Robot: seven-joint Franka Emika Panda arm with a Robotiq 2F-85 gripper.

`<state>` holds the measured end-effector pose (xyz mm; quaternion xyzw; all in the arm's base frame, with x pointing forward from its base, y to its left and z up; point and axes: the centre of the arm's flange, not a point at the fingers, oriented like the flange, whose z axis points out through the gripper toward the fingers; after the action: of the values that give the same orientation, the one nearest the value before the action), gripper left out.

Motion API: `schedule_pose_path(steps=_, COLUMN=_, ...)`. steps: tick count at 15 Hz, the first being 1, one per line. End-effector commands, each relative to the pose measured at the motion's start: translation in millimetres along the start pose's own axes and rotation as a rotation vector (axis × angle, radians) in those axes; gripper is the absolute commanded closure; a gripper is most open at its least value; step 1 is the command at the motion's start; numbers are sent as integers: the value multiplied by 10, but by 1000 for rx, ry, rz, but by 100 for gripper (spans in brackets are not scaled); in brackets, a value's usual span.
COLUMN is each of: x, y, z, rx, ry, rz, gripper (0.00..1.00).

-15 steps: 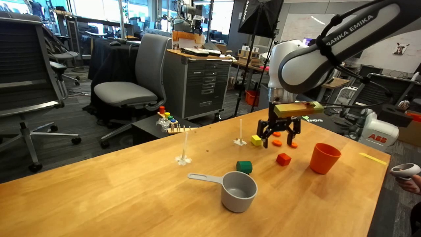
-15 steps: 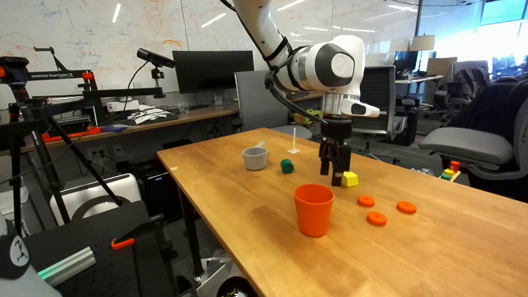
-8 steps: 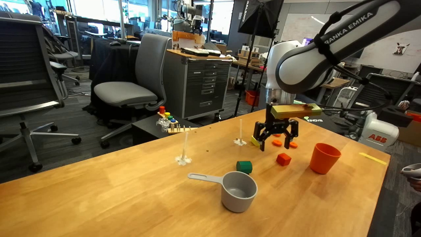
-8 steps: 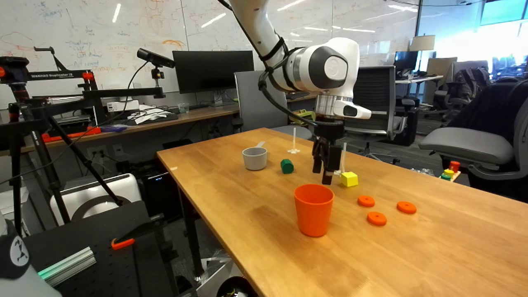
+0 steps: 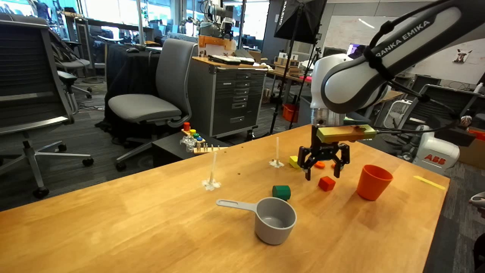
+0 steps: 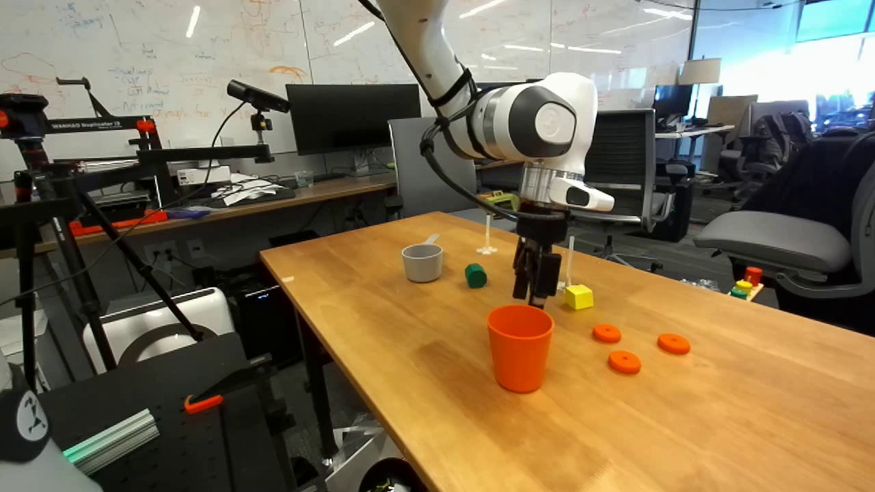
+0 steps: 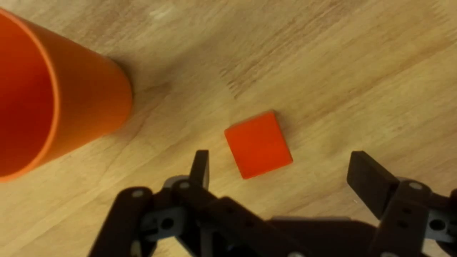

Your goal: Put the blocks in the grey cup

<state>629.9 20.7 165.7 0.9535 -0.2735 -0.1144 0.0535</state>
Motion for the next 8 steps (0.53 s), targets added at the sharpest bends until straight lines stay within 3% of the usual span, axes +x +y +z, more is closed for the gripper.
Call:
schedule_pose_path(steps=1, x=-94, y=201, z=-29, rx=5, ry=-18, rz=42, gripper=0)
schedule_pose_path(steps=4, x=-59, y=301, z=27, rx=-3, ry=-28, rz=53, gripper=0)
schedule_pose_path(steps=5, x=-47, y=330, z=45, rx=-4, ry=-32, rz=55, gripper=5)
schedule_pose_path(steps=6, x=-34, y=365, z=61, rx=-4, ry=-30, rz=60, gripper=27)
schedule_pose_path(steps=8, x=-15, y=436, z=70, rx=2, ry=-34, rz=73, gripper=32)
